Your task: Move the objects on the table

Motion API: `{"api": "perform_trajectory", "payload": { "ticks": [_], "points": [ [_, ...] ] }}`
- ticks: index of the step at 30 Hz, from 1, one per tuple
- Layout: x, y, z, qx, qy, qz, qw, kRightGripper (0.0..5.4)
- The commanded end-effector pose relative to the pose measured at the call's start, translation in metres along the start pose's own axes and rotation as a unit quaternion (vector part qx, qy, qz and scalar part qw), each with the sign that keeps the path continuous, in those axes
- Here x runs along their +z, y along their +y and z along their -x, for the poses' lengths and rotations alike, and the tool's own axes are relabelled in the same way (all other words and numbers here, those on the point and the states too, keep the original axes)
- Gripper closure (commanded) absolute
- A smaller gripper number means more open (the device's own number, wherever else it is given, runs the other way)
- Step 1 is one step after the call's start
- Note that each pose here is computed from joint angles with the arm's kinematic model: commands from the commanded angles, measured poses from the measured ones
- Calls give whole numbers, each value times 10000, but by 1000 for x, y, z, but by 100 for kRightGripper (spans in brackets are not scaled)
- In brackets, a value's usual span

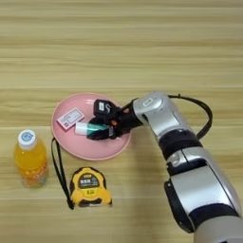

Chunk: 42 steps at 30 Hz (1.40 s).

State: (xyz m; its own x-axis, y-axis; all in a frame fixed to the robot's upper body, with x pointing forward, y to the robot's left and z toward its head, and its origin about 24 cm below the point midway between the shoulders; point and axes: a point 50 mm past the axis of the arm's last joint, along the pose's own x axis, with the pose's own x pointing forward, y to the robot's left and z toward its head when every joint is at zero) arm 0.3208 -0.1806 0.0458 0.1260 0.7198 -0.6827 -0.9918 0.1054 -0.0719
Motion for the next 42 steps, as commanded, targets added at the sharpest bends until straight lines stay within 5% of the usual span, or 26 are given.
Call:
{"api": "perform_trajectory", "payload": {
  "ticks": [1,7,14,18,29,36,42],
  "points": [
    [17,-15,22,-568,-236,281,9977,373],
    [29,-16,38,-833,-696,379,9934,373],
    [51,-10,83,-1427,-1161,822,9795,373],
    [51,-12,109,-1993,-1194,805,9693,373],
    [-4,-36,155,-3475,-585,-379,9351,373],
    [-29,-41,150,-3815,-173,-831,9204,373],
    [-40,-41,132,-3830,-100,-1074,9174,373]
  ]
}}
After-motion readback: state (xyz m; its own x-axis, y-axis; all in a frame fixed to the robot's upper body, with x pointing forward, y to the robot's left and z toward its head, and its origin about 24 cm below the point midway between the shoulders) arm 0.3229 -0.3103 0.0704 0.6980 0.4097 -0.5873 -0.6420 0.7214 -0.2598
